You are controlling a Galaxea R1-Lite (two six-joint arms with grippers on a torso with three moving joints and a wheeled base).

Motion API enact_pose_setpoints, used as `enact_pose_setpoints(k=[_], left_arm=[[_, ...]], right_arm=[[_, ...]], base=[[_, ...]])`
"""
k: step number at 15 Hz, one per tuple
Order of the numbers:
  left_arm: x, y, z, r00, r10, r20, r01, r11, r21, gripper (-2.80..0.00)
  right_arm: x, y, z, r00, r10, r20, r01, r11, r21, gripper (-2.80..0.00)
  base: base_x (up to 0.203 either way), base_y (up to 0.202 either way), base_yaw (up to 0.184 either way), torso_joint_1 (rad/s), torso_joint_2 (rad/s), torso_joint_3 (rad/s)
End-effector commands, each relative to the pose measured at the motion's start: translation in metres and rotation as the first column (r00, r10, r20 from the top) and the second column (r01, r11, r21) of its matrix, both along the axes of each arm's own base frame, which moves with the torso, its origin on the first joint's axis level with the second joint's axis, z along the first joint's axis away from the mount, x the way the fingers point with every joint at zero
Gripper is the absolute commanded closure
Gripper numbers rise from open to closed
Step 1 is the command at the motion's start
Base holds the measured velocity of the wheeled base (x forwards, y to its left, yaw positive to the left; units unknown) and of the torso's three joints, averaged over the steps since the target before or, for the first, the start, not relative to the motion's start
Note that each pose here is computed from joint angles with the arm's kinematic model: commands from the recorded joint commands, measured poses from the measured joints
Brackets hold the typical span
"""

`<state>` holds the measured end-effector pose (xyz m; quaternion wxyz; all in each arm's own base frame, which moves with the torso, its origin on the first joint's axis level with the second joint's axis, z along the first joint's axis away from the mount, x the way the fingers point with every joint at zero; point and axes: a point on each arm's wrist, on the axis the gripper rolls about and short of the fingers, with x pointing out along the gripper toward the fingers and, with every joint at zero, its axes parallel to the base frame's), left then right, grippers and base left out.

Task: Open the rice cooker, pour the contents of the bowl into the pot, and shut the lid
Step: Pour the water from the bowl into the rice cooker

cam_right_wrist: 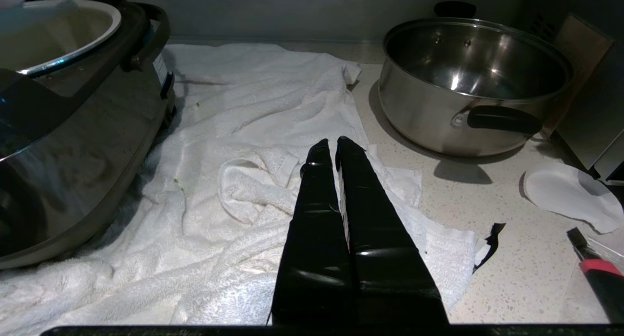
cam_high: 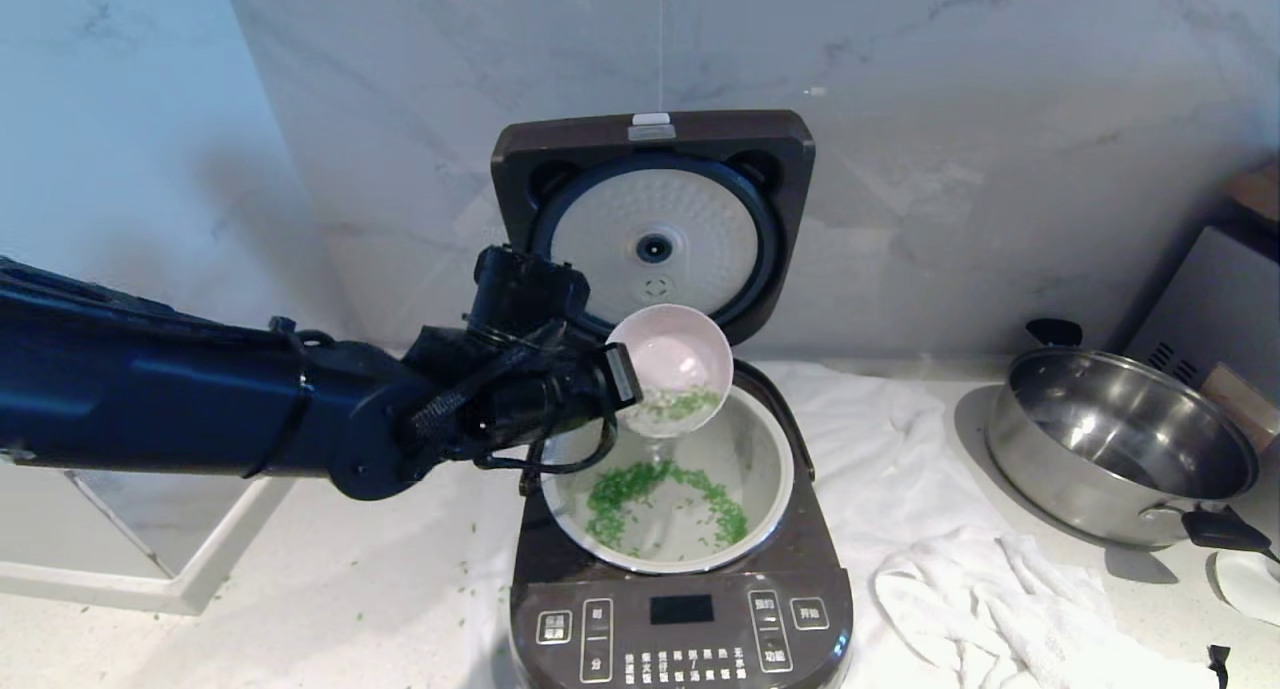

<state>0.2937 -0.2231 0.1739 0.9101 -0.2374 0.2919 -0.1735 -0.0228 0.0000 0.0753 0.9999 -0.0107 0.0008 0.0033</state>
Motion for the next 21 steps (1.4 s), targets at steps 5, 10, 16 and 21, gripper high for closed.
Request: enact_pose_setpoints(k=[5, 10, 16, 21], left_arm=[[0.008, -0.018, -0.030, 0.927, -0.025, 0.373, 0.061, 0.994, -0.086, 0.00], [0.013, -0.026, -0.048, 0.801, -0.005, 0.599, 0.094, 0.989, -0.118, 0.00], [0.012, -0.024, -0.054, 0.687, -0.064, 0.724, 0.045, 0.998, 0.045, 0.00], [0.013, -0.014, -0.031, 0.643, -0.028, 0.766, 0.010, 1.000, 0.029, 0.00]], right_arm=[[0.000, 0.000, 0.000, 1.000, 0.001, -0.001, -0.001, 1.000, -0.002, 0.00], [0.000, 0.000, 0.000, 1.000, 0.001, -0.001, -0.001, 1.000, 0.000, 0.00], [0.000, 0.000, 0.000, 1.000, 0.001, -0.001, -0.001, 1.000, -0.002, 0.00], [0.000, 0.000, 0.000, 1.000, 0.001, -0.001, -0.001, 1.000, -0.001, 0.00]], base=[[0.000, 0.000, 0.000, 0.000, 0.00, 0.000], [0.000, 0.000, 0.000, 0.000, 0.00, 0.000], [0.000, 0.000, 0.000, 0.000, 0.00, 0.000], [0.000, 0.000, 0.000, 0.000, 0.00, 0.000]])
